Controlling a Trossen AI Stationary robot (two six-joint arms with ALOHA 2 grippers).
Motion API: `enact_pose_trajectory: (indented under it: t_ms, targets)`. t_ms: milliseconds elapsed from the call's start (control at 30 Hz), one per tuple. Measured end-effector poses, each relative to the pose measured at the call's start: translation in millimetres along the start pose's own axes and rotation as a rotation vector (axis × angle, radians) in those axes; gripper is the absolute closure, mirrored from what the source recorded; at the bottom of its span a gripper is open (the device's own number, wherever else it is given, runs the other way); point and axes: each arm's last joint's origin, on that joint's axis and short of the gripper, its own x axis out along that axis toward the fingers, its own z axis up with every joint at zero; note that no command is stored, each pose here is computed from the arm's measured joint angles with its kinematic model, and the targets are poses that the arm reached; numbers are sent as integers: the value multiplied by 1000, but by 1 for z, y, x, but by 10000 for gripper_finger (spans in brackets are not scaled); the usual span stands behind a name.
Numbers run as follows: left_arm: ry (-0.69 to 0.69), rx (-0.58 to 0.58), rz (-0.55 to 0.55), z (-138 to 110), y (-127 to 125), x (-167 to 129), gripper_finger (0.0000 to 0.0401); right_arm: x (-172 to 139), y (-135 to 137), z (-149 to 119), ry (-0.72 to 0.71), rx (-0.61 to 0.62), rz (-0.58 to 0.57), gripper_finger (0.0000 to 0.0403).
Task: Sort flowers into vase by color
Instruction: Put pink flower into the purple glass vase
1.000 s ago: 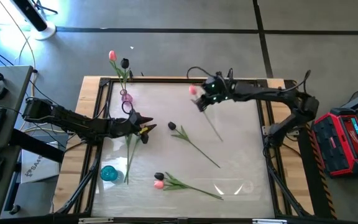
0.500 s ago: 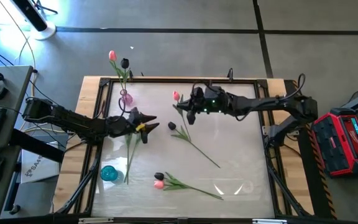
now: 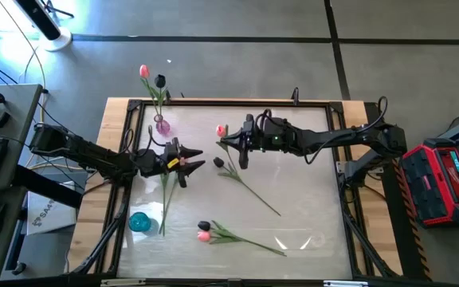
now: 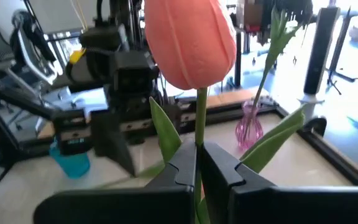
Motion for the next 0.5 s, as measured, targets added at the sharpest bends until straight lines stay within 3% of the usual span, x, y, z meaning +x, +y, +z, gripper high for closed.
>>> enact_pose_trajectory:
  t_ms: [100, 333, 500]
  targets:
    - [-8, 27, -20, 2, -4, 0, 197, 0, 1, 4, -42, -1, 21, 402]
    - [13, 40, -67, 6, -17, 20, 179, -1, 6, 10, -88, 41, 191, 402]
    - [37, 102, -74, 6, -28, 45, 180, -1, 9, 10, -90, 40, 204, 402]
